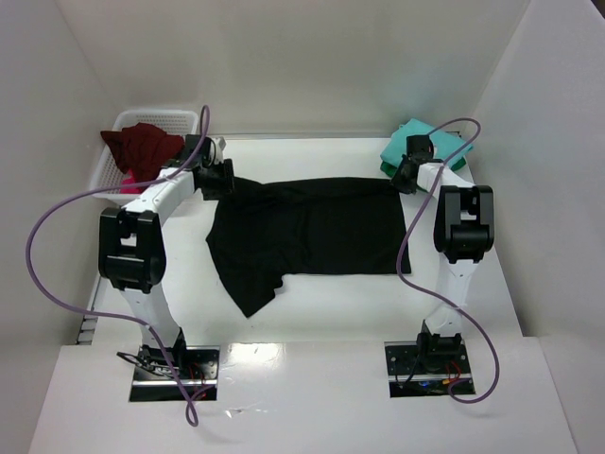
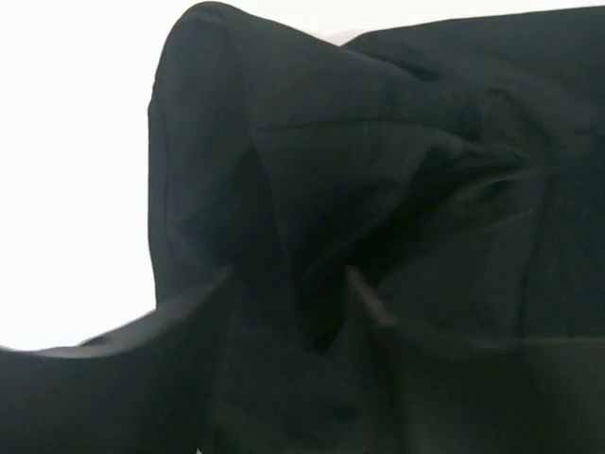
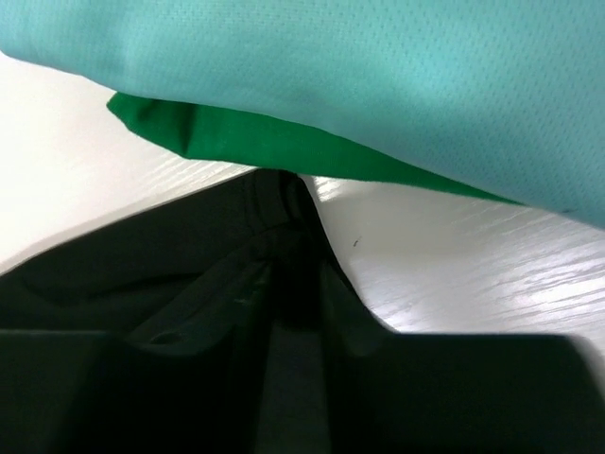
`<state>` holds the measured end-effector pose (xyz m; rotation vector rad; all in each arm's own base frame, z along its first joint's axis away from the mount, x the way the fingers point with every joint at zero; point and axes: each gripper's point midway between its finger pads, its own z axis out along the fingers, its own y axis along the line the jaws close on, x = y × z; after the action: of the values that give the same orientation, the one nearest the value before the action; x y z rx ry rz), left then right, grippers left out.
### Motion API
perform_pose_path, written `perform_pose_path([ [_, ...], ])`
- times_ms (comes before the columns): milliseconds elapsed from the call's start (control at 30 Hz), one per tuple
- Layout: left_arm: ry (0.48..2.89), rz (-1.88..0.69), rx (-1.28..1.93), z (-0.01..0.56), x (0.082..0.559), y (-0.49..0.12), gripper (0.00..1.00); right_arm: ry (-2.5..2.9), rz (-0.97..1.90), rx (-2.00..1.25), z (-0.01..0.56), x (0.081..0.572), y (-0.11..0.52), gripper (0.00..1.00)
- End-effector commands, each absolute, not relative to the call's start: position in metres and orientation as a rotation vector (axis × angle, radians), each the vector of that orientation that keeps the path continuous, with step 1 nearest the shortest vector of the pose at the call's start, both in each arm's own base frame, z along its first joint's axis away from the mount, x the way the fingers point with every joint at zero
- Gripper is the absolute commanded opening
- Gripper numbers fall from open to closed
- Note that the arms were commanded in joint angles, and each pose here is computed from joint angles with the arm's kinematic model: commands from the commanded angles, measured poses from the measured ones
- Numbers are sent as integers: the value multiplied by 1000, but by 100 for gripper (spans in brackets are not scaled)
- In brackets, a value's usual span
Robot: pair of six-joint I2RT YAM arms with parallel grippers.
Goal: Fold and stack the t-shirts
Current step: Fold the flattened tshirt in 1/3 of the way
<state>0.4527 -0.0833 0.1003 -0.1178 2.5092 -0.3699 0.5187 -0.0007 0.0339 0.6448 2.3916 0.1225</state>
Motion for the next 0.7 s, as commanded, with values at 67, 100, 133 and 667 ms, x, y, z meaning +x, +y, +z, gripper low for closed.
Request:
perform_pose_path([
  [67,2362,-315,-128,159,473,-75,85,2235,164,608,98,543,-6,52],
  [100,2356,-310,-137,162,474,-75,87,2226,172,604,103,544,-6,56],
  [133,2348,-314,-144,164,476,-75,89,2213,181,598,109,548,-5,57],
  [667,2381,-332,-247,92,548,-82,82,2187,307,465,128,579,29,60],
])
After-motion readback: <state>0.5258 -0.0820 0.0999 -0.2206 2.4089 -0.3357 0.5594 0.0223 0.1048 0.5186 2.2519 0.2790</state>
